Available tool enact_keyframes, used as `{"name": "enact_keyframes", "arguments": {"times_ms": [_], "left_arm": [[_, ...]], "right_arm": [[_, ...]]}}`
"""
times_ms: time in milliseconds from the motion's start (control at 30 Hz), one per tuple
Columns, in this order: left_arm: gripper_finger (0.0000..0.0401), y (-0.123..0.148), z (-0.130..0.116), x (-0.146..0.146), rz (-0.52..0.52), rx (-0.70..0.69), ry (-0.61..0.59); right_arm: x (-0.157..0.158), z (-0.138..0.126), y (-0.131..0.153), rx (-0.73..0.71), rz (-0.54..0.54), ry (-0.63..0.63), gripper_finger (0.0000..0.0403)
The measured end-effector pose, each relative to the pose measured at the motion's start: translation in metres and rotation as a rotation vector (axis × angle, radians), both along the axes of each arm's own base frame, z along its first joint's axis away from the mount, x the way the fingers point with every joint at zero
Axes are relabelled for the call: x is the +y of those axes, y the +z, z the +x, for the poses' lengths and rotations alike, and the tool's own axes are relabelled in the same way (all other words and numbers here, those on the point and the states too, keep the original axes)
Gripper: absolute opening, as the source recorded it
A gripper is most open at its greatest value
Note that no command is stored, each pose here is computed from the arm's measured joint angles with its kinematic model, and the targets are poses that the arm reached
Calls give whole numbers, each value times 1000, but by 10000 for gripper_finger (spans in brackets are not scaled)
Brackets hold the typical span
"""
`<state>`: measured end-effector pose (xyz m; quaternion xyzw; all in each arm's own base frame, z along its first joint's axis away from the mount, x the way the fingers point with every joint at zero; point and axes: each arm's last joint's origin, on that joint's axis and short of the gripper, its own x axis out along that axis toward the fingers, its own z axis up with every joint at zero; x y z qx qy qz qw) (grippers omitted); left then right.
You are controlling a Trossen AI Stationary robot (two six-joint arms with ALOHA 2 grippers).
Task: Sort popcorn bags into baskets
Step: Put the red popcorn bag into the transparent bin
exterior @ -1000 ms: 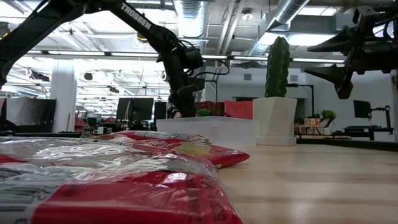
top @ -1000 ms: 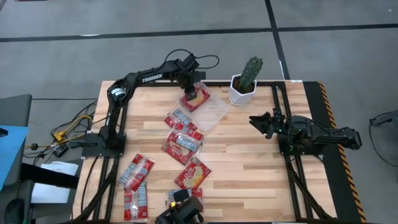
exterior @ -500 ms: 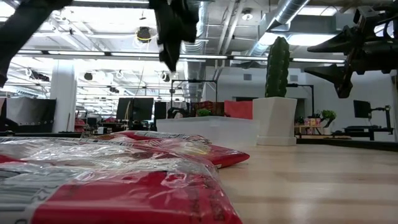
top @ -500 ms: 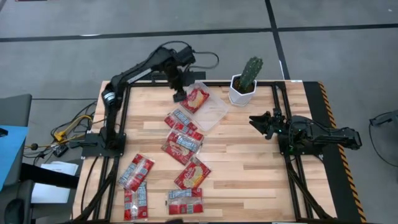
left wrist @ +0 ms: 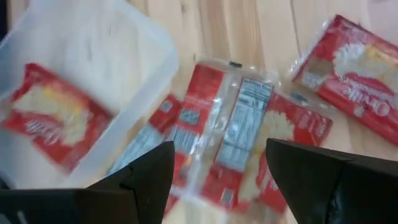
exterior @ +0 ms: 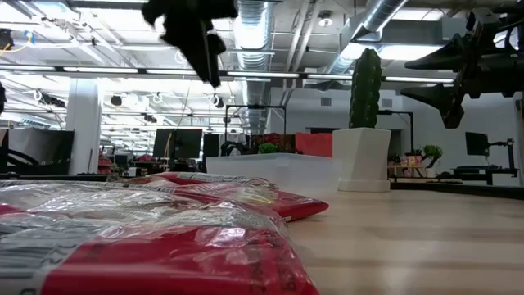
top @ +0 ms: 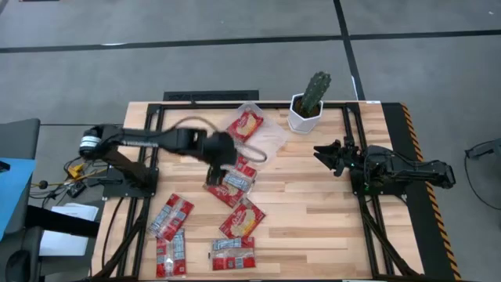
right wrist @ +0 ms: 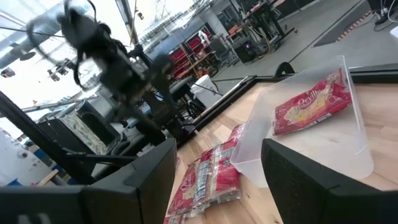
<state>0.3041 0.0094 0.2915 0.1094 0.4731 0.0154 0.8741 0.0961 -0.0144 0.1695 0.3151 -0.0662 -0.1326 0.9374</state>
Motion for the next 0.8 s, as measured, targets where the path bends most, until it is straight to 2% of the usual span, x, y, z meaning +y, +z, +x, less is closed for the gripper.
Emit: {"name": "enact_keyframes", "arguments": {"times_ms": [67,200,300,667,800], "left_arm": [[240,-22,-2,-12,21,-15,-17],[240,-53,-3,-24,128,-31,-26],[240,-75,-3,-26,131,4,-47],[240,-131,10,-28,143,168,-92],[240,-147,14,-26,215,224,-62]], "right_arm": [[0,0,0,0,0,0,260],[0,0,0,0,0,0,260],[0,0,0,-1,5,0,260],[0,1,-1,10,9,0,260],[0,1,-1,10,12,-1,260]]}}
